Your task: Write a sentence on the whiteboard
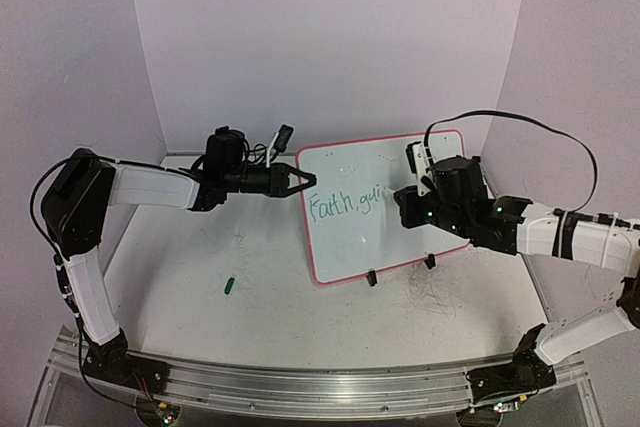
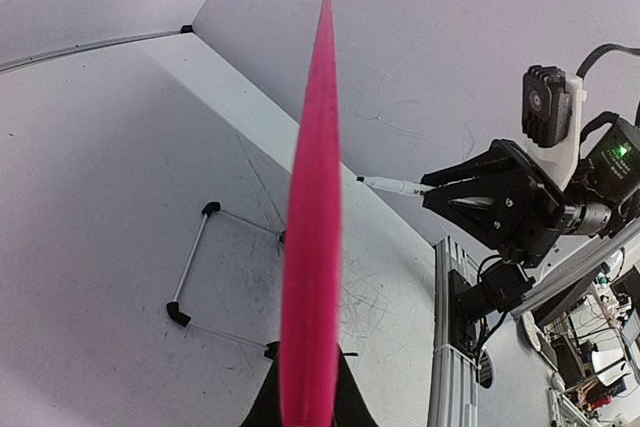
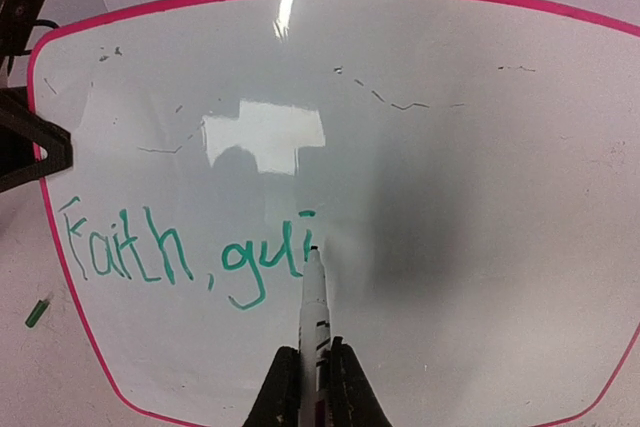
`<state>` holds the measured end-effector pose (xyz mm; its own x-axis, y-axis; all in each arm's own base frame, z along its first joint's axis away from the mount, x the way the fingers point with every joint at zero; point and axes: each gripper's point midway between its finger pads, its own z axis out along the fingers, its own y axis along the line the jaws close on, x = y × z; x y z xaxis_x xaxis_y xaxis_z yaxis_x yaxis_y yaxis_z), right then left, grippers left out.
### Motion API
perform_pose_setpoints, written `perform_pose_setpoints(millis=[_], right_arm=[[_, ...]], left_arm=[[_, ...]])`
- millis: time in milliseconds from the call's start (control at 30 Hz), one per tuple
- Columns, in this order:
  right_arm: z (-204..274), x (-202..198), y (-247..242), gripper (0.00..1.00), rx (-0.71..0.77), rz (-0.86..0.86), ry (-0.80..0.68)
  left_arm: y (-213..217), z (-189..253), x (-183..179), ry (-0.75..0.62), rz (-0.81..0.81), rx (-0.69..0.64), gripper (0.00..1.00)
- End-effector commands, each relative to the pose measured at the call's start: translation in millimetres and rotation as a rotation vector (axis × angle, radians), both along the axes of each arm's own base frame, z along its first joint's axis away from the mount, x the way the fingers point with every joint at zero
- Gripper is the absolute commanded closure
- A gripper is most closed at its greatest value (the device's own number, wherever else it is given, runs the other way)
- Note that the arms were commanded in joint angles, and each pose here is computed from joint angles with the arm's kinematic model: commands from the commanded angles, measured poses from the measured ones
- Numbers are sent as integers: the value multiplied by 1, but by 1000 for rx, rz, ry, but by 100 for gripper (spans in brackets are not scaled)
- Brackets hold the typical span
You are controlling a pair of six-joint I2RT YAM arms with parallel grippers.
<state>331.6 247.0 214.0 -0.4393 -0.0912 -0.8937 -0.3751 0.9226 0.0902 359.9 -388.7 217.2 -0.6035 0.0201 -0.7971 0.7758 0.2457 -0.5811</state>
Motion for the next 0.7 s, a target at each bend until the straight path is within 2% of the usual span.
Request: perform_pose_setpoints(millis=[0,200,667], right_arm=[[-1,-1,-7,100,-22,-7,-15],[-5,0,-5,100,-53,7,-14],[-5,3,0,100,-14,14,-25]], left_arm=[[13,-11,11,20,96,73,100],[12,-12,11,23,96,75,100],[10,-12,10,28,95,74,100]])
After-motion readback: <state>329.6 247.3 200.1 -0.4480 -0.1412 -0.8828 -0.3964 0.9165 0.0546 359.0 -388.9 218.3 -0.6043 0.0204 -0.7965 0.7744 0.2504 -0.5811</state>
